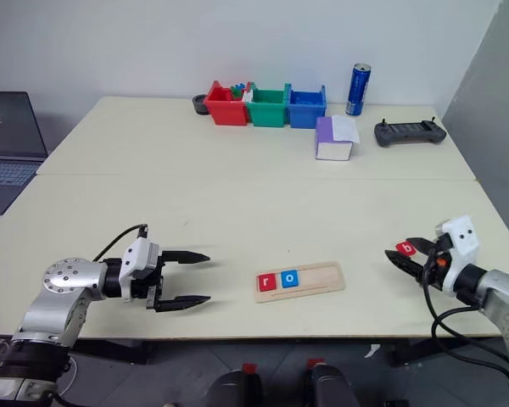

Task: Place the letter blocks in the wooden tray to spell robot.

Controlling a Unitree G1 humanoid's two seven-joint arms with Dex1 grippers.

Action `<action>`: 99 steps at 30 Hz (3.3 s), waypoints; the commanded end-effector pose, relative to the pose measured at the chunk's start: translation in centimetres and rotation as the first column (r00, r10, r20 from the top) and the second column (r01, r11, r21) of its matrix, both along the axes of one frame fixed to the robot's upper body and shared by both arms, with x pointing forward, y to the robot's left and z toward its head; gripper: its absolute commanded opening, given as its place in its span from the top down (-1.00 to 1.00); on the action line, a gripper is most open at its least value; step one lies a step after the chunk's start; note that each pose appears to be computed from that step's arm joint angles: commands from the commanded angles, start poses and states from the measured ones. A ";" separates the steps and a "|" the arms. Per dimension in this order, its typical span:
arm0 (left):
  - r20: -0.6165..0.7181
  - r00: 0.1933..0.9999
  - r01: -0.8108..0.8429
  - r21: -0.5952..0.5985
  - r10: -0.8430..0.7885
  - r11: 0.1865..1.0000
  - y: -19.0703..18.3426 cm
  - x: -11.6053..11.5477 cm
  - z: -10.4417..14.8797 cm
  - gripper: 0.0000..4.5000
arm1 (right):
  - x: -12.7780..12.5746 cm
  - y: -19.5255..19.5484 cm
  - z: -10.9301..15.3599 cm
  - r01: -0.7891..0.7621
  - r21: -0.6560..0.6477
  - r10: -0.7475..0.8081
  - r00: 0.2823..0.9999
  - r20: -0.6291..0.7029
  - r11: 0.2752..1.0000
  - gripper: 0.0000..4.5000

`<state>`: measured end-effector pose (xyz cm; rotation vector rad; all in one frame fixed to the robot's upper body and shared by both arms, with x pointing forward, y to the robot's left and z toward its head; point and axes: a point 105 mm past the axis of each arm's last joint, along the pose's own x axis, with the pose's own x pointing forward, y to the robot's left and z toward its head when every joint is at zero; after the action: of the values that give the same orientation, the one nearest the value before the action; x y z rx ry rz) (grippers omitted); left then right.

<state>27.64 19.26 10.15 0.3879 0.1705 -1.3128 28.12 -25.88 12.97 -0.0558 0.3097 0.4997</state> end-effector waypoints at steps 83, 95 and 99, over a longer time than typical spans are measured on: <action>0.135 0.985 0.130 -0.204 -0.104 0.970 1.0 -1.9 -0.2 -1.00 | 0.8 1.5 -4.8 0.361 -0.010 -0.357 0.925 0.131 0.932 0.35; 0.122 0.983 0.161 -0.182 -0.140 0.970 0.6 -1.4 0.1 -1.00 | -2.2 6.0 -5.3 0.408 0.016 -0.408 0.910 0.070 0.913 0.03; 0.120 0.983 0.160 -0.177 -0.140 0.971 0.7 -1.2 0.1 -1.00 | -2.0 6.4 -5.3 0.381 -0.009 -0.379 0.923 0.069 0.925 -0.53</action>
<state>26.33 19.86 9.64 0.3035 -0.0495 -1.4351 26.01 -19.38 6.68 -0.0008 0.2843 0.1047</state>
